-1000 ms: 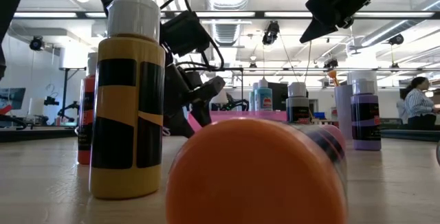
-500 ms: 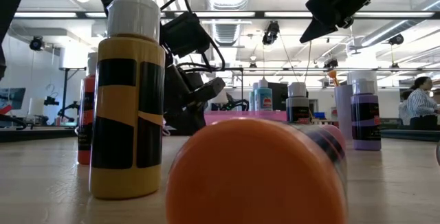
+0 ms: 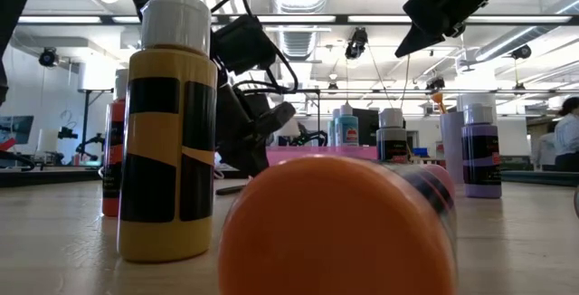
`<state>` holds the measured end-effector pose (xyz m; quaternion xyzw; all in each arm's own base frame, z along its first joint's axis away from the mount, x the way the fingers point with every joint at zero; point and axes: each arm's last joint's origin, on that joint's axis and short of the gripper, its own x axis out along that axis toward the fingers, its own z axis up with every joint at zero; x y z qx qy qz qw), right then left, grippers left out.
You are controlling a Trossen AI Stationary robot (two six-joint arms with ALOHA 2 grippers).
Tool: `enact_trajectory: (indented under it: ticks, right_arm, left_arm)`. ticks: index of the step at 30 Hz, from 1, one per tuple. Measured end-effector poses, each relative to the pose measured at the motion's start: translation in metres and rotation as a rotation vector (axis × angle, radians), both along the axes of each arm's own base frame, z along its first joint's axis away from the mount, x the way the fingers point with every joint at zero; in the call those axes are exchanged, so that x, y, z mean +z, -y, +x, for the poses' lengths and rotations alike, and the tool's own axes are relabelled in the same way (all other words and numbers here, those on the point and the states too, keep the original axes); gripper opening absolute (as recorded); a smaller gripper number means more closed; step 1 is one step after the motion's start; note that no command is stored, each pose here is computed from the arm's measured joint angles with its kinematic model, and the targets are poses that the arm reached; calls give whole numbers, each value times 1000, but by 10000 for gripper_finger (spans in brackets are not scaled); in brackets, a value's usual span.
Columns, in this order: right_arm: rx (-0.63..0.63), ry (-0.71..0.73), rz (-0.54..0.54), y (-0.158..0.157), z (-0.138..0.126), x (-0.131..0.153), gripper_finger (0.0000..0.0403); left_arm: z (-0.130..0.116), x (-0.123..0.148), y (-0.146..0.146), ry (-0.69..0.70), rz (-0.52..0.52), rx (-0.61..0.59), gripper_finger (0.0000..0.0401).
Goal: Pick & Place Paint Supplies
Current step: Put the black silver paint brush into the violet cup
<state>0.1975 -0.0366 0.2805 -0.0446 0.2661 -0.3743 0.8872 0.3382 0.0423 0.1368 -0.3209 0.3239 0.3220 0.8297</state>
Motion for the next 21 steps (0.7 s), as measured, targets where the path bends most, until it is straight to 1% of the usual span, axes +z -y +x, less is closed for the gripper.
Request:
enact_trajectory:
  ticks: [3, 7, 10, 13, 16, 21]
  right_arm:
    - [-1, -5, 2, 0, 0, 0, 8]
    - [-3, -9, 6, 0, -1, -1, 8]
    - [-1, -5, 9, 0, 0, -1, 8]
    - [16, 22, 20, -1, 1, 0, 8]
    - [97, 69, 58, -2, 5, 2, 8]
    - [355, 154, 118, -8, 14, 3, 8]
  left_arm:
    - [-1, 7, -2, 16, 0, -18, 4]
    - [-4, 23, -4, 50, 37, -47, 3]
    - [-7, 39, -6, 88, 86, -84, 2]
    - [-7, 59, -7, 159, 168, -139, 2]
    - [-5, 80, -8, 265, 282, -200, 2]
    - [-4, 110, -9, 431, 474, -337, 1]
